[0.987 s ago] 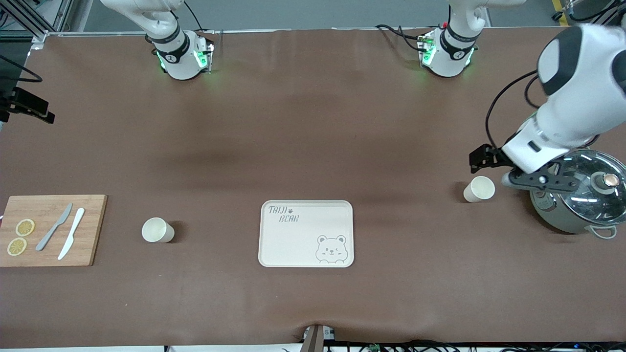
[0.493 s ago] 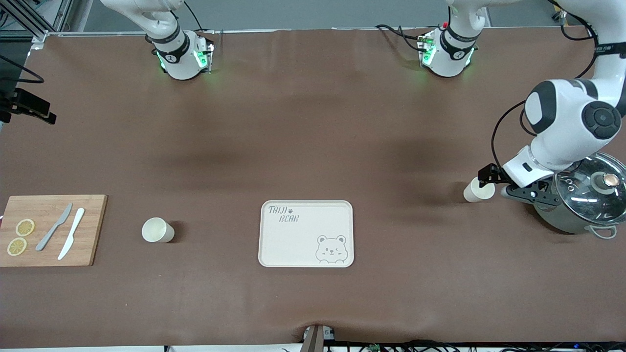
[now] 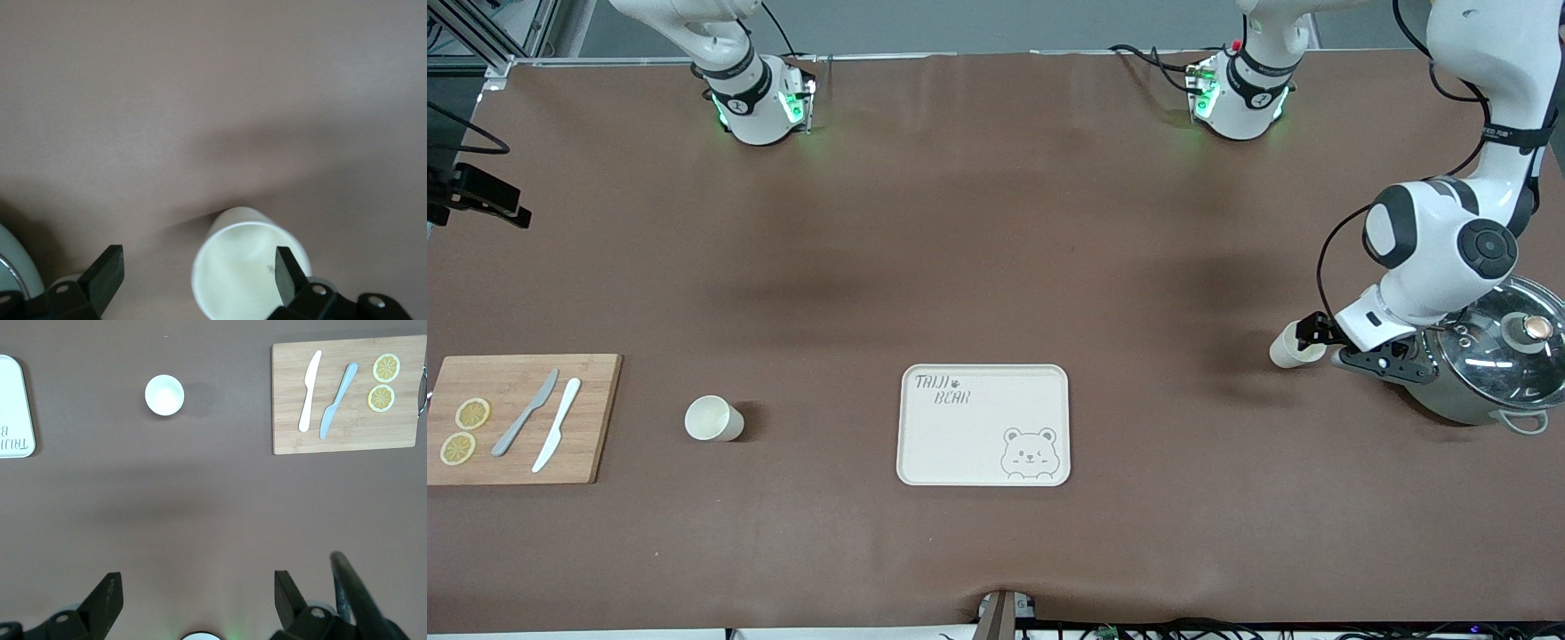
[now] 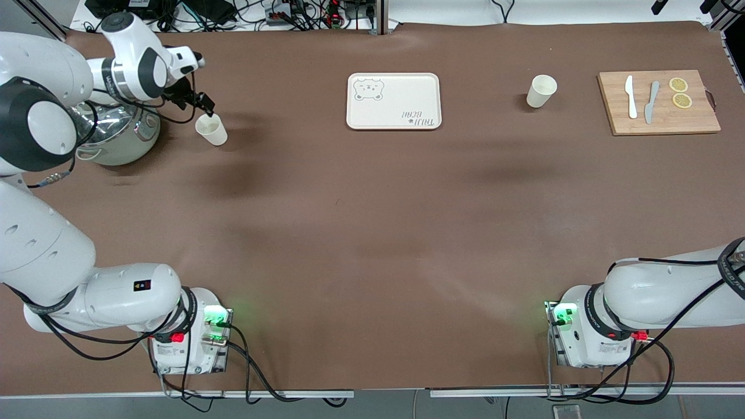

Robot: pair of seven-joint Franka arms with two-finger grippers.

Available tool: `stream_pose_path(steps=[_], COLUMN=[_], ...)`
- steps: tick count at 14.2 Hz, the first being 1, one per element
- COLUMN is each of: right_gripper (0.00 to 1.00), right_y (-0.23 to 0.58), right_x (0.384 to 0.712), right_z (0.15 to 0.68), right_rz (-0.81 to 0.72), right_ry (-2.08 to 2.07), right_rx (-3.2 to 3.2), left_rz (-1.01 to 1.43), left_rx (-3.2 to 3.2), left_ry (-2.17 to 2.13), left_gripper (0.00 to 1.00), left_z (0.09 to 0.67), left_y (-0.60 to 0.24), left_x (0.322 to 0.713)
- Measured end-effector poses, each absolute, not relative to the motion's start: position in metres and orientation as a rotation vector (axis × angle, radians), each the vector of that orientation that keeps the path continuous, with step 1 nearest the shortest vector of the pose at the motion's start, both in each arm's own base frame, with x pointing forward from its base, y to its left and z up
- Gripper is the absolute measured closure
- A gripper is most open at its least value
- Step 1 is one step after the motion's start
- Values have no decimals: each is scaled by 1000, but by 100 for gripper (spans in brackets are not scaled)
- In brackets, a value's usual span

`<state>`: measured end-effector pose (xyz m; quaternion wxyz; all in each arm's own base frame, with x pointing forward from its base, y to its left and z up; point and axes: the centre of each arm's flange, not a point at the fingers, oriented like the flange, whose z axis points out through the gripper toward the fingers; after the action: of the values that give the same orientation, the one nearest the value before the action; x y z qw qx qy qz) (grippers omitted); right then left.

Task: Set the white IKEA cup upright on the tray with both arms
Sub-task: 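Reach the left gripper down to the white cup beside the pot and grasp it, then carry the cup with the left gripper over the white tray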

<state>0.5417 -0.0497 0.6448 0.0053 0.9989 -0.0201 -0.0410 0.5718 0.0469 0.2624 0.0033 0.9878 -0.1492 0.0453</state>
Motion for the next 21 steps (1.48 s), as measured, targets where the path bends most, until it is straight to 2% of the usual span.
stream_pose_path(steps=[13,15,21], right_gripper=[0,0,0], right_y=[-52,-55,-58], right_x=[544,543,542], right_z=[656,655,654], right_rz=[-52,-62,-76], right_ry=[-69,-78,-86], right_rx=[3126,3126,3126], left_rz=[143,138,131], left_rx=[3094,3094,3092], left_ry=[-474,-471,-473], left_gripper=[0,3,66], left_z=[231,229,227], left_y=[54,54,54], left_x=[552,551,549])
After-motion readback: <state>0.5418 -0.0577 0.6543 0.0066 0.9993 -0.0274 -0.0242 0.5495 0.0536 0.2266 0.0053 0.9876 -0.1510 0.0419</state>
